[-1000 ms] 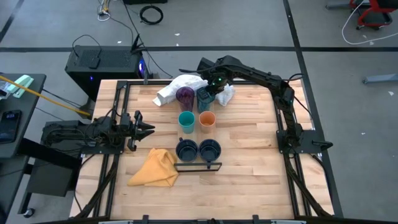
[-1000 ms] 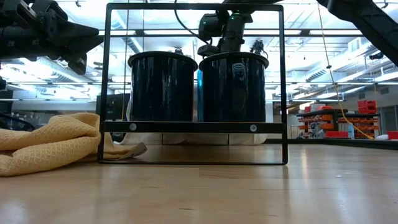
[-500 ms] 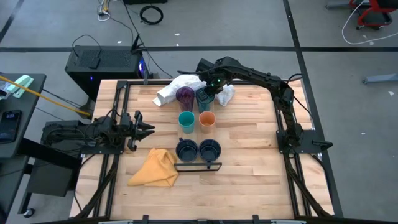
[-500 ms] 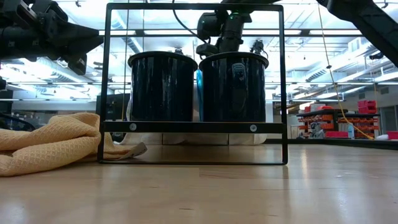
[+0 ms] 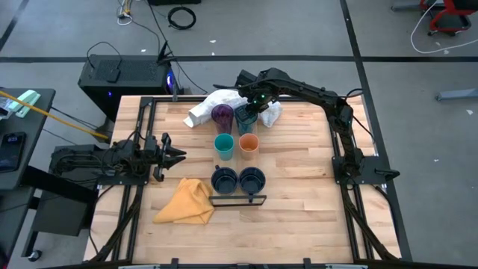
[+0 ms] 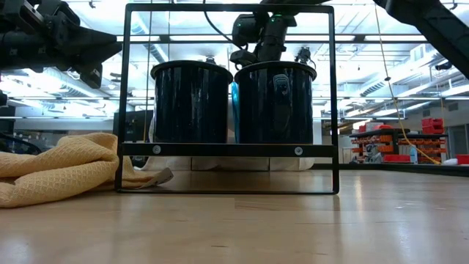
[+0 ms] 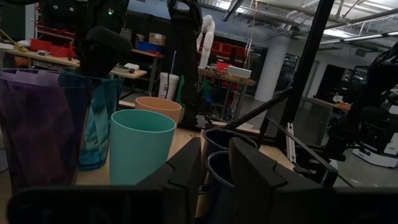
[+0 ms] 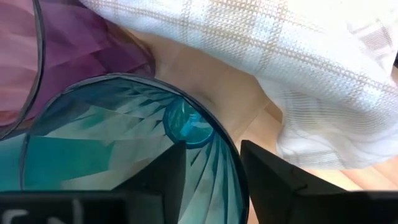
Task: Stack small to large cups/mugs on shelf
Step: Put the blue cup on the shelf, then return to Home Position
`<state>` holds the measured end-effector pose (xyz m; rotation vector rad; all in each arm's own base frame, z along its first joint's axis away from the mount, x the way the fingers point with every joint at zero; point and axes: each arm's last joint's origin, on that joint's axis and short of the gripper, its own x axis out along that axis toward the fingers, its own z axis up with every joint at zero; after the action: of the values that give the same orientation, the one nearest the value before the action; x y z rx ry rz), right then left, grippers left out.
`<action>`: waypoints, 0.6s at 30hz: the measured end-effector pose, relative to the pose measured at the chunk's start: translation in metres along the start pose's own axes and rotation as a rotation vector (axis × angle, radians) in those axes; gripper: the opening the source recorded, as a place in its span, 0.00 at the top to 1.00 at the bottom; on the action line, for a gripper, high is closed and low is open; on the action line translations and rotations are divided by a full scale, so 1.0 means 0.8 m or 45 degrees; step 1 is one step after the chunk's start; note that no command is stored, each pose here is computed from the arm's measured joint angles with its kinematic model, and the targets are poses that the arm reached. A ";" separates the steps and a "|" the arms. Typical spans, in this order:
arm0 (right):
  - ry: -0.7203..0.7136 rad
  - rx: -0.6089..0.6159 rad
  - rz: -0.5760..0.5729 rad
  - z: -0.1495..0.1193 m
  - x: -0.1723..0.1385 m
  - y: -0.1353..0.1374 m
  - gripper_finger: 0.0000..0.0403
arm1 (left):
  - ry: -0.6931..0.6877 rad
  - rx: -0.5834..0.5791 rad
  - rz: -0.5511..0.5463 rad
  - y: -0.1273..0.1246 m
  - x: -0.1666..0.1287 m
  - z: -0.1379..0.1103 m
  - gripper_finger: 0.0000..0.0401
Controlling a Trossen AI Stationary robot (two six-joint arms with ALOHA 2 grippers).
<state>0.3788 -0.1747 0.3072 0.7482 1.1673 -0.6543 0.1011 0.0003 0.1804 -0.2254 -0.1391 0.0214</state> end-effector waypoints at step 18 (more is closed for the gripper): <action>-0.052 0.019 0.006 -0.009 -0.032 -0.004 0.59 | 0.005 0.011 0.001 0.000 0.000 -0.001 0.76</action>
<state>0.3655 -0.1691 0.3299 0.7466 1.1243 -0.6718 0.1012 0.0003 0.1800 -0.2169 -0.1346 0.0224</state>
